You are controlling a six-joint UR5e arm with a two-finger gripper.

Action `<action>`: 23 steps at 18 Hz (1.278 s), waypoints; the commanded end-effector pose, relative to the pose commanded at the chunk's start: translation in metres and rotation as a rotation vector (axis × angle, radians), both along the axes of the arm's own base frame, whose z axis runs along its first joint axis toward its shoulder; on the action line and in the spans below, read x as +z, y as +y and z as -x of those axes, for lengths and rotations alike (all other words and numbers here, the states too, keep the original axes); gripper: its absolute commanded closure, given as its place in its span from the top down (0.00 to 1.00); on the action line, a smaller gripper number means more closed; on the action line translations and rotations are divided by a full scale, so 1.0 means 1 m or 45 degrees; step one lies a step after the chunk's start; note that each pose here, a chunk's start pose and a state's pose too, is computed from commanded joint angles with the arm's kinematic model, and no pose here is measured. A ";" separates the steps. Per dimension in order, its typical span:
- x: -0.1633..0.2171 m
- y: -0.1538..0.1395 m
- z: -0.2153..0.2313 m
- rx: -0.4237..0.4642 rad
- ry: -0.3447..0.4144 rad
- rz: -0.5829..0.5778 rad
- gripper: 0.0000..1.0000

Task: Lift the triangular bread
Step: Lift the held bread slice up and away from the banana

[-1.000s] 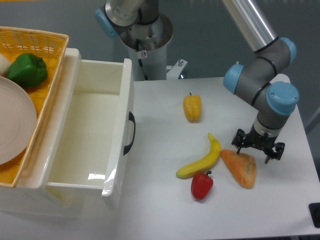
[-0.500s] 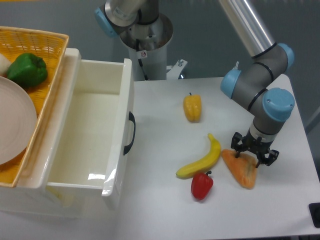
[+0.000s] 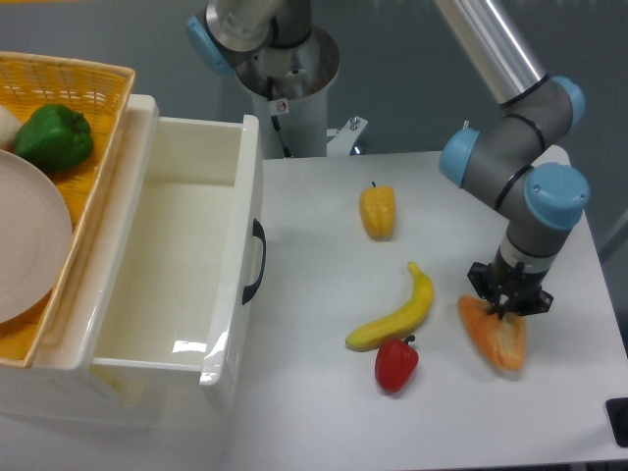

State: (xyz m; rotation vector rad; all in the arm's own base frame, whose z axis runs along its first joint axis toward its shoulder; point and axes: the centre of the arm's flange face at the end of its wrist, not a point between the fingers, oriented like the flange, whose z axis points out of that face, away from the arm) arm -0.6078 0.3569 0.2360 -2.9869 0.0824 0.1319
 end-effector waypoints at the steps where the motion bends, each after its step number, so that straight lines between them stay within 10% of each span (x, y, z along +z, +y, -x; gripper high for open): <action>1: 0.002 -0.002 0.002 0.000 0.007 0.000 0.02; 23: 0.098 -0.038 0.063 -0.281 -0.105 0.231 0.03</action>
